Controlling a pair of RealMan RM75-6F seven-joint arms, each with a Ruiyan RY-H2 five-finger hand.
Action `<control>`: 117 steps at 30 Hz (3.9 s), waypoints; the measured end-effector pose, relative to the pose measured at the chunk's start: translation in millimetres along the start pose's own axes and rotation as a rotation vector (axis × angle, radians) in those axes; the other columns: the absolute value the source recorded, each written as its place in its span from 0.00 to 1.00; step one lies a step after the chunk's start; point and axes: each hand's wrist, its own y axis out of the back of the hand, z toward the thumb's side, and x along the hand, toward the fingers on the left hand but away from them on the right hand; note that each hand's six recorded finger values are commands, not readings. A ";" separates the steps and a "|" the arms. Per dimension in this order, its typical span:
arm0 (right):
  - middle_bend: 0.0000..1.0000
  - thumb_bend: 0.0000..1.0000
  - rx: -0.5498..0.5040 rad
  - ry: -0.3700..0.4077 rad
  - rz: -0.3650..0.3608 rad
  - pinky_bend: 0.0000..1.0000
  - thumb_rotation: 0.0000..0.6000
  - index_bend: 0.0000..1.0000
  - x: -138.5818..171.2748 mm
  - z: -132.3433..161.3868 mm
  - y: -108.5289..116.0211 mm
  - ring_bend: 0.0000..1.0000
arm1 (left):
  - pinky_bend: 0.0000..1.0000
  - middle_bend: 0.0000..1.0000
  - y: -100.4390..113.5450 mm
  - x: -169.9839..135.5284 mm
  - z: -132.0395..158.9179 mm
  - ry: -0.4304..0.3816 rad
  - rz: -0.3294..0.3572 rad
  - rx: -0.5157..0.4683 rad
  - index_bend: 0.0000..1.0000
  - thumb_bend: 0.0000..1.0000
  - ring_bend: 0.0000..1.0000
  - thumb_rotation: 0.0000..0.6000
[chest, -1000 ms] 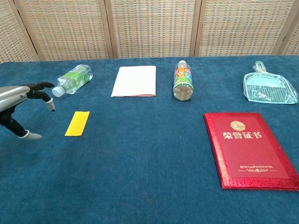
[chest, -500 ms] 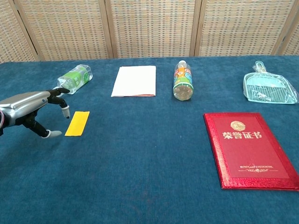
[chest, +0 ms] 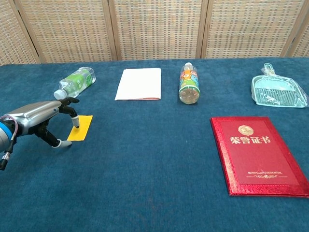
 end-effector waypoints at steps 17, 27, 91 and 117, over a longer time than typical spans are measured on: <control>0.00 0.00 -0.003 -0.004 0.004 0.00 1.00 0.14 -0.7 -1.9 -0.6 0.00 | 0.00 0.00 -3.7 12.3 1.8 0.011 0.004 0.001 0.41 0.28 0.00 1.00; 0.00 0.00 -0.002 -0.007 0.009 0.00 1.00 0.14 -1.2 -2.6 -1.8 0.00 | 0.00 0.00 8.7 21.4 1.7 0.018 0.022 0.006 0.41 0.28 0.00 1.00; 0.00 0.00 -0.025 -0.080 0.034 0.00 1.00 0.15 -17.8 -20.2 -6.5 0.00 | 0.00 0.00 120.4 123.2 61.2 -0.034 0.215 -0.073 0.70 0.42 0.00 1.00; 0.00 0.00 -0.017 -0.061 -0.004 0.00 1.00 0.15 -10.8 -16.2 1.5 0.00 | 0.00 0.00 82.7 -37.4 154.4 -0.429 -0.409 -0.598 0.71 0.44 0.00 1.00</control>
